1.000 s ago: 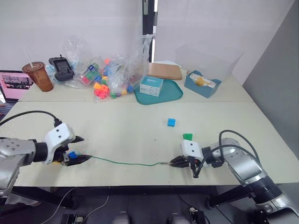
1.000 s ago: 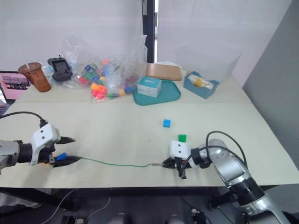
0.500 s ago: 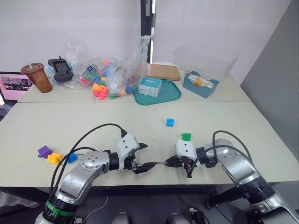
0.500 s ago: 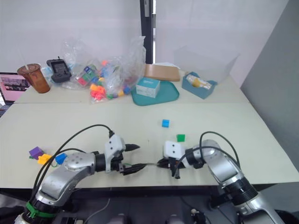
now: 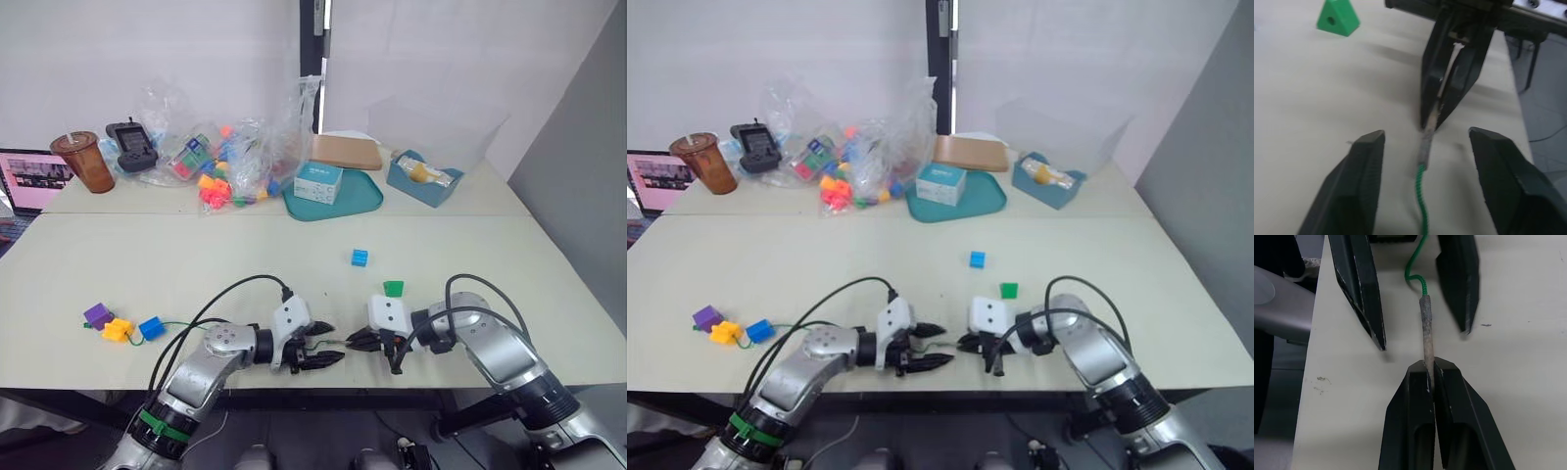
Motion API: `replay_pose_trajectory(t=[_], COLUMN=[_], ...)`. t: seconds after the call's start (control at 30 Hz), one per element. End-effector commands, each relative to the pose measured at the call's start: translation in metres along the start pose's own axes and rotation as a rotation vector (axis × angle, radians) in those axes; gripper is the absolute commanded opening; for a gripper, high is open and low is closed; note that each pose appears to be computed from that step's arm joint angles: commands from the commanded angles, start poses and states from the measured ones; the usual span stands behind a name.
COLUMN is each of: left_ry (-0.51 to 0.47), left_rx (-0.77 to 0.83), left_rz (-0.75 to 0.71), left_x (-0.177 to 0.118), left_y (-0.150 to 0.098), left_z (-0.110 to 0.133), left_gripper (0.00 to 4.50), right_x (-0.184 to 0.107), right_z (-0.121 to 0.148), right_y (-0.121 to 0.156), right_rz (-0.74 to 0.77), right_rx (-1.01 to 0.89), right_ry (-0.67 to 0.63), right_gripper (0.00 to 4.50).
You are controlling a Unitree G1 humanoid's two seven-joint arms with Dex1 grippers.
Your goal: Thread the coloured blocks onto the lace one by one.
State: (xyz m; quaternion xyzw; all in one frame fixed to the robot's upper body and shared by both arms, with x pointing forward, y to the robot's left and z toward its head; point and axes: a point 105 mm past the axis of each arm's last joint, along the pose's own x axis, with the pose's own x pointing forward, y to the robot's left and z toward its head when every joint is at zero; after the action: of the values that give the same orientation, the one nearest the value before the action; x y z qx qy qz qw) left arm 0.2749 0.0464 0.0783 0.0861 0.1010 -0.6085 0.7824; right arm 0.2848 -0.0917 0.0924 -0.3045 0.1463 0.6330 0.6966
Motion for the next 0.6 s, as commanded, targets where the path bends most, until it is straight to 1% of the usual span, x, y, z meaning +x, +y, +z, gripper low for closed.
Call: replay_pose_trajectory(t=[0.03,0.17,0.4,0.6], left_ry=[-0.026,-0.016,-0.017,-0.027], left_rx=[0.02,0.022,0.027,0.011], left_rz=[-0.019,-0.016,0.01,0.003], left_x=[-0.0015,-0.0044,-0.0079,-0.0108], left_y=[-0.0007,0.0003,0.0048,0.003], left_z=[0.0087,0.0083,0.0092,0.01], left_gripper=[1.41,0.09,0.04,0.04], right_x=[-0.0014,-0.0042,-0.008,-0.0068], right_z=[-0.0084,-0.0101,-0.0173,-0.016], right_y=[0.0021,0.0,0.0007,0.0032], right_rz=[0.005,0.001,0.007,0.008], right_rx=[0.009,0.008,0.001,0.024], right_ry=[0.041,0.05,0.083,0.069], right_gripper=[0.0,0.0,0.0,0.0])
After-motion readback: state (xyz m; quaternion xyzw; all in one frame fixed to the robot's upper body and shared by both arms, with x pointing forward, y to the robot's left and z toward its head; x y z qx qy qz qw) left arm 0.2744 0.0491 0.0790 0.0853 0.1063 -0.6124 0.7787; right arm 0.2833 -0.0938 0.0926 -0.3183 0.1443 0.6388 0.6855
